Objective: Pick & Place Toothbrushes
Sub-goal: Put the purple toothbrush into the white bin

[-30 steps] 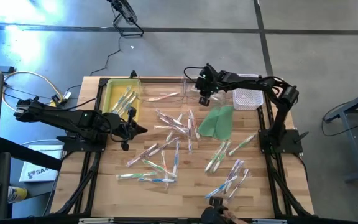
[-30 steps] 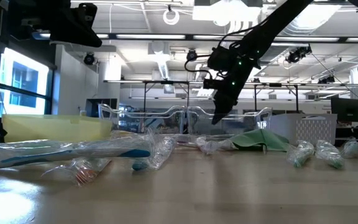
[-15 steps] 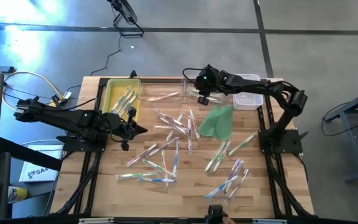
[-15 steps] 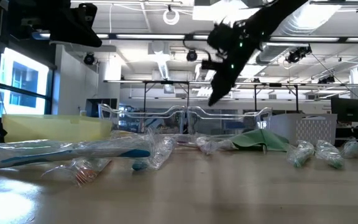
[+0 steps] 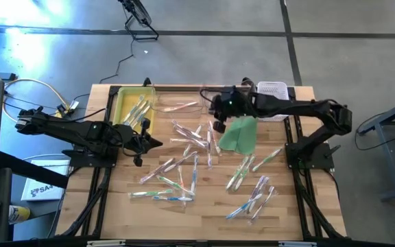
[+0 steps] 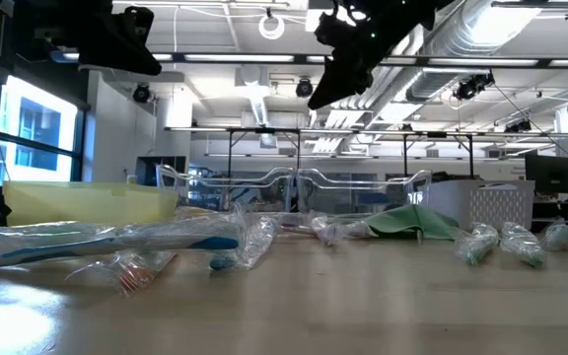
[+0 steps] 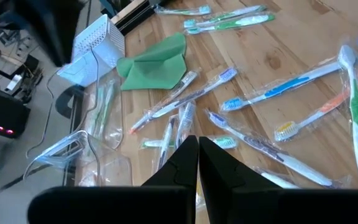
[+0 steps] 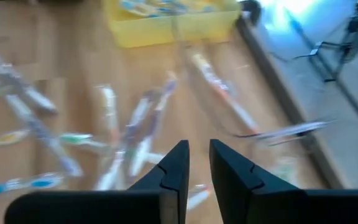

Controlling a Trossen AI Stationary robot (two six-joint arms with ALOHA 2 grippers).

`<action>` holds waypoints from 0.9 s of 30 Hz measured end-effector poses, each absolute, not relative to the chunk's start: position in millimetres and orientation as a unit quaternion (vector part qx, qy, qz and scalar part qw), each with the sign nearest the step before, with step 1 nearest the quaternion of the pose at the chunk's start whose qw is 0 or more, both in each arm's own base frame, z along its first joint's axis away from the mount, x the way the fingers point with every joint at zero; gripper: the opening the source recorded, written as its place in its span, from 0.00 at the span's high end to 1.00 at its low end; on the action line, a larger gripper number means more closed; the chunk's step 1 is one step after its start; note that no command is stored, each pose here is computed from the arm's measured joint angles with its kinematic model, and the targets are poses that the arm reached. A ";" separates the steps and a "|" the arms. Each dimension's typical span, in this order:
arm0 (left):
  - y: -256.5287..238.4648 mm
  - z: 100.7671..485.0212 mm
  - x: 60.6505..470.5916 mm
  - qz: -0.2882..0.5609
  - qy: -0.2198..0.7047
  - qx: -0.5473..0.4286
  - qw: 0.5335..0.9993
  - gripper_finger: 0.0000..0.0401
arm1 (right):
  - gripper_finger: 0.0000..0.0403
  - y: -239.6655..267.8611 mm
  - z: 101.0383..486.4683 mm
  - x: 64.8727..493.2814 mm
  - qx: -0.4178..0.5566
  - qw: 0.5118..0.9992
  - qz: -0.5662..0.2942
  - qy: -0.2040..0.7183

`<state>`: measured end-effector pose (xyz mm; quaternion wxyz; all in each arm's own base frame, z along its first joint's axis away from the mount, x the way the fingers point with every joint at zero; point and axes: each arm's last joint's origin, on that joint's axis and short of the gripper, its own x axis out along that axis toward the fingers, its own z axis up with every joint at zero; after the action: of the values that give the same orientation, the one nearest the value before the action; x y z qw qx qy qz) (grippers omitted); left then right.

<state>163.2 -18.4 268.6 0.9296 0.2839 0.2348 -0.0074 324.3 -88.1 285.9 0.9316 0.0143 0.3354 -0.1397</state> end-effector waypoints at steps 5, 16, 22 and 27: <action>-18.4 268.6 163.2 -0.007 0.235 0.284 0.930 0.98 | 0.86 -61.2 278.3 323.5 0.041 0.917 -0.110 0.381; -18.4 268.7 163.2 -0.008 0.235 0.284 0.930 0.98 | 0.87 -16.0 268.0 316.7 0.016 0.888 -0.048 0.457; -18.4 268.7 163.2 -0.008 0.235 0.284 0.930 0.98 | 0.87 -2.7 272.0 322.4 0.010 0.904 -0.031 0.427; -18.4 268.7 163.2 -0.007 0.235 0.283 0.930 0.98 | 0.87 3.7 277.5 328.5 0.085 0.918 -0.054 0.385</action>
<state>163.2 -18.4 268.7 0.9298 0.2835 0.2346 -0.0075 328.5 3.7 277.5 0.9175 0.0848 0.3847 -0.0544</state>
